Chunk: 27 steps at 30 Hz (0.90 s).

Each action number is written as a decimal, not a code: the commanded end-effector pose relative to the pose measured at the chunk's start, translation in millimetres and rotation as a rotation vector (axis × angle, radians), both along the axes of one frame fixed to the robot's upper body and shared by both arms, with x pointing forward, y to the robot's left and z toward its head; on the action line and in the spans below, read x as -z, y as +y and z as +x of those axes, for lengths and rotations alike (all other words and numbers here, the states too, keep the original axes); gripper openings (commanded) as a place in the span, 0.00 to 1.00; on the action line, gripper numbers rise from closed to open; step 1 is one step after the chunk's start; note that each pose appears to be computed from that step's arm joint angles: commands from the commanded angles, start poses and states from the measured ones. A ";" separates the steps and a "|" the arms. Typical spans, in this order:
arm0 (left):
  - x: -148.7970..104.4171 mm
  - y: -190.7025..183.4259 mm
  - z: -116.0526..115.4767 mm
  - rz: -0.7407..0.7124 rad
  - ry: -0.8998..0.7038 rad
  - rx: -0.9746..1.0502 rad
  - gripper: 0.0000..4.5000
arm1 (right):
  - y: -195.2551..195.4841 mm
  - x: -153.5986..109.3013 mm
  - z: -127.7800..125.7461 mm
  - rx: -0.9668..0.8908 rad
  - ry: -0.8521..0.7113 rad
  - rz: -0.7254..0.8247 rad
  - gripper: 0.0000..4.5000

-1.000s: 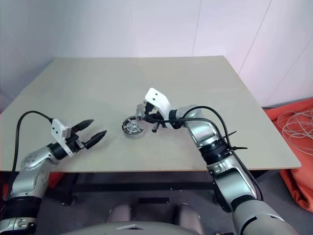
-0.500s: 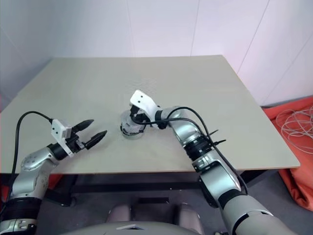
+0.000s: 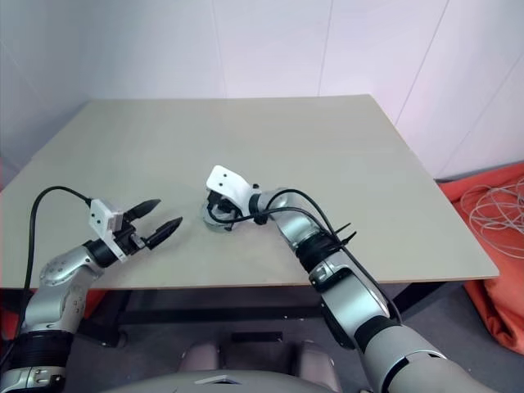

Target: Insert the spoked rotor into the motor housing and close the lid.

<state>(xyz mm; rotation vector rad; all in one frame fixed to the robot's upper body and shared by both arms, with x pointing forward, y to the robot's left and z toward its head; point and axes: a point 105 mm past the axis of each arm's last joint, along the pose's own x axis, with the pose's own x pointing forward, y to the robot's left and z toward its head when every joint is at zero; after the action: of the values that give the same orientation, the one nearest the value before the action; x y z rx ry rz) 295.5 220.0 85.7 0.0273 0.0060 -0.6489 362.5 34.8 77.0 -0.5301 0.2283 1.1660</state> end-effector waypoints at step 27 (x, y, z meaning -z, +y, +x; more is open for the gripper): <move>-8.7 0.5 -8.4 0.018 -0.001 0.034 1.00 | -7.9 -35.8 -3.1 -0.091 0.062 0.213 1.00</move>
<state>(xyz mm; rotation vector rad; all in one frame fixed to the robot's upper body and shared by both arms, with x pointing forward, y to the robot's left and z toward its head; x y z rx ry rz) 285.3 220.9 79.2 0.0177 0.0565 -0.6684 354.9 23.5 94.5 -0.3219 0.2008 1.2768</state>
